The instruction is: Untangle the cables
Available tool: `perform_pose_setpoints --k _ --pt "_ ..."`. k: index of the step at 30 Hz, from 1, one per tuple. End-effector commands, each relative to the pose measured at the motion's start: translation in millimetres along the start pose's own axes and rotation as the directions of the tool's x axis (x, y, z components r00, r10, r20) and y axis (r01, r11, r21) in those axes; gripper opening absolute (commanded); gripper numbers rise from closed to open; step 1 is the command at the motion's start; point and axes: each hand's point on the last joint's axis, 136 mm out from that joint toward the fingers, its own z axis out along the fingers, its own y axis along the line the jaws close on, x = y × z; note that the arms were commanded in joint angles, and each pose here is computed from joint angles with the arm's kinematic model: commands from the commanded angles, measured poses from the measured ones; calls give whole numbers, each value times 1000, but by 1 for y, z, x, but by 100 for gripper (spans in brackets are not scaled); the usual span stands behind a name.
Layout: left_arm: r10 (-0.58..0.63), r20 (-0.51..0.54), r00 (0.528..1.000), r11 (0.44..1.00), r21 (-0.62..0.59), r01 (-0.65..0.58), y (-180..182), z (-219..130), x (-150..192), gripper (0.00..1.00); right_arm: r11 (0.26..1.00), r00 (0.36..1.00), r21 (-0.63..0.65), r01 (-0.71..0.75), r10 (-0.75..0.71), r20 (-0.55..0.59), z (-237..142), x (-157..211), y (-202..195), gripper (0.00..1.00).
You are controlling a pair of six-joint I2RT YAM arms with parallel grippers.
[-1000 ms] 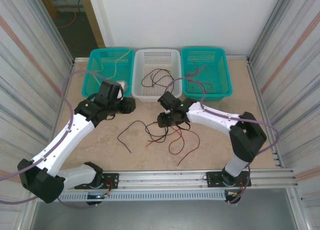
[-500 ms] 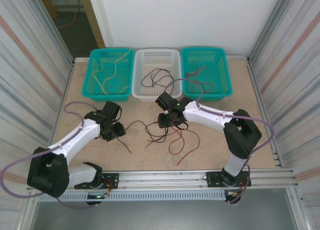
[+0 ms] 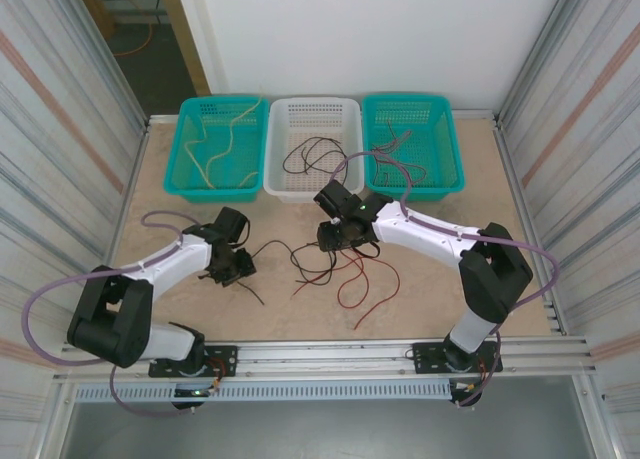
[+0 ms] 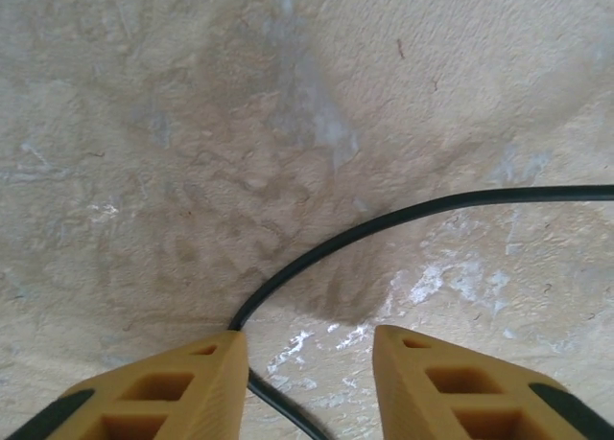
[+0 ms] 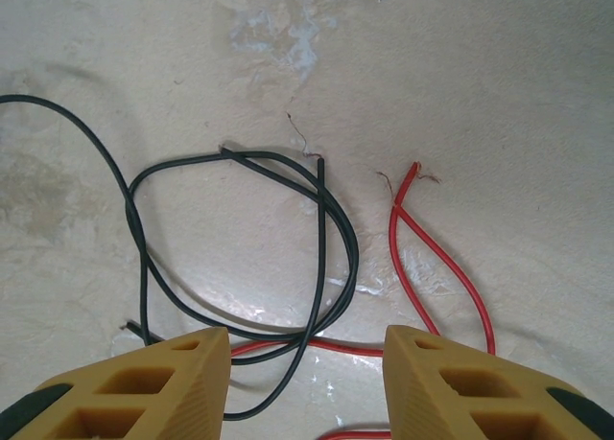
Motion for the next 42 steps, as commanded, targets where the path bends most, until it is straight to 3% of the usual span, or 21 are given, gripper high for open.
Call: perform_pose_setpoints --k 1,5,12,25,27,31,35,42 --pt "-12 26 1000 999 -47 14 12 -9 0 46 1000 999 7 -26 26 23 -13 -5 -3 45" --pt "5 56 998 998 -68 -1 18 -19 -2 51 1000 999 4 -28 28 19 -12 -6 -2 45" --pt "5 31 1000 997 -71 -3 20 -13 3 49 1000 999 8 -24 24 21 -12 -6 -1 39" --pt "4 -1 1000 997 -81 -4 19 3 5 19 1000 999 -2 -25 25 43 -21 -10 0 36" --pt "6 7 1000 997 -82 -5 19 -2 4 19 1000 999 -3 -25 25 46 -22 -10 0 36" --pt "20 18 1000 996 -92 -19 21 -9 2 31 1000 998 -6 -24 24 52 -24 -11 1 36" --pt "29 28 999 997 -71 -27 16 -6 -1 21 1000 997 -11 -25 26 67 -27 -15 2 35" --pt "59 23 998 995 -84 -57 6 7 -13 22 999 994 -33 -27 30 102 -40 -19 4 35"
